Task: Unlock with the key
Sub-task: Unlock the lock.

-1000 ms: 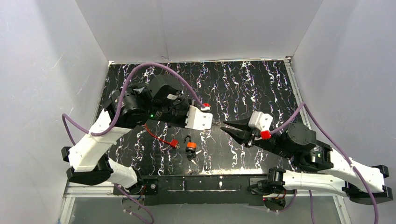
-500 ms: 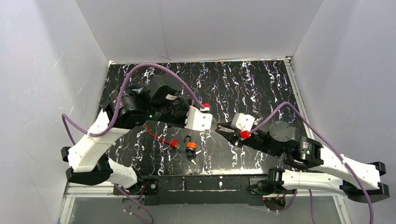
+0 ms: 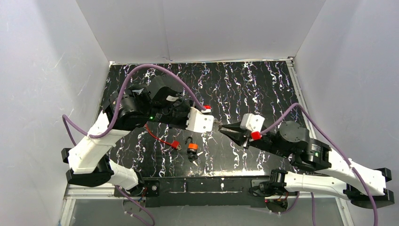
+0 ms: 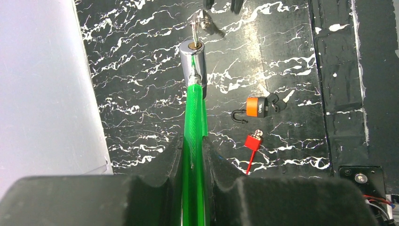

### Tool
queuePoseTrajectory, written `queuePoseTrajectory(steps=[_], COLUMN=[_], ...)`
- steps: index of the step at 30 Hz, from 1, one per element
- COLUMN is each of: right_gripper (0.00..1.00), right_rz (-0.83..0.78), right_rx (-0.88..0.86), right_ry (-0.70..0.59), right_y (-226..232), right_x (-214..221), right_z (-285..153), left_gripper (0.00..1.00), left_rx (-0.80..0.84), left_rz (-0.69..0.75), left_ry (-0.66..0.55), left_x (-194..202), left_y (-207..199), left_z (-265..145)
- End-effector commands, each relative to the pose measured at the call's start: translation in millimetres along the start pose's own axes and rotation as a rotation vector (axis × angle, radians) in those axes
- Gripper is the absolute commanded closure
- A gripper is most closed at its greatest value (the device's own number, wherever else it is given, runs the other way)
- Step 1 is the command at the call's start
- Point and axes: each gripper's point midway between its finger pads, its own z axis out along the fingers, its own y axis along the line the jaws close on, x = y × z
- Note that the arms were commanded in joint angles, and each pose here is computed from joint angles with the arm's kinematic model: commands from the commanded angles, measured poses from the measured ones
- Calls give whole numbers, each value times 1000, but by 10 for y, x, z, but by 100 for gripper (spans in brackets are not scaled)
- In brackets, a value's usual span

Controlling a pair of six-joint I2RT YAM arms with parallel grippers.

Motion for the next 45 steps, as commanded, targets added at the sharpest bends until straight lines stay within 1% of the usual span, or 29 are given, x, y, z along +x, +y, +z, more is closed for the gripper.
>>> queuePoseTrajectory(steps=[1, 3, 5, 12, 17, 23, 26, 28, 30, 33, 36, 40, 45], right_gripper=[72, 72, 72, 71, 71, 78, 87, 96, 99, 99, 99, 99, 99], right_rz=[45, 43, 28, -29, -35, -22, -16, -12, -11, -3, 28, 125, 252], right_rx=[23, 55, 95, 135, 145, 138, 135, 129, 122, 104, 98, 157, 215], right_ry=[-141, -162, -157, -79, -59, -37, -32, -26, -10, 4, 13, 18, -32], right_y=[-110, -174, -249, -308, -353, -364, -357, -344, -331, -292, -261, -306, -349], right_x=[-435, -479, -476, -303, -250, -173, -145, -130, -95, -56, -11, 61, 71], right_z=[-239, -281, -281, 1, 112, 143, 143, 155, 183, 225, 278, 351, 400], left_gripper=[100, 100, 100, 100, 100, 100, 100, 100, 100, 100, 100, 100, 100], left_rx=[-52, -52, -52, -53, -58, -61, -61, -64, -67, -74, -80, -97, -99], left_rz=[30, 30, 28, 28, 28, 29, 30, 31, 31, 31, 30, 34, 41], left_ry=[-33, -36, -37, -42, -47, -47, -47, -48, -52, -59, -61, -60, -59], left_x=[-70, -76, -79, -98, -110, -114, -115, -118, -129, -150, -156, -162, -169], left_y=[69, 70, 70, 77, 85, 90, 89, 95, 103, 118, 129, 167, 171], left_z=[-134, -138, -139, -141, -158, -163, -164, -167, -176, -189, -198, -207, -199])
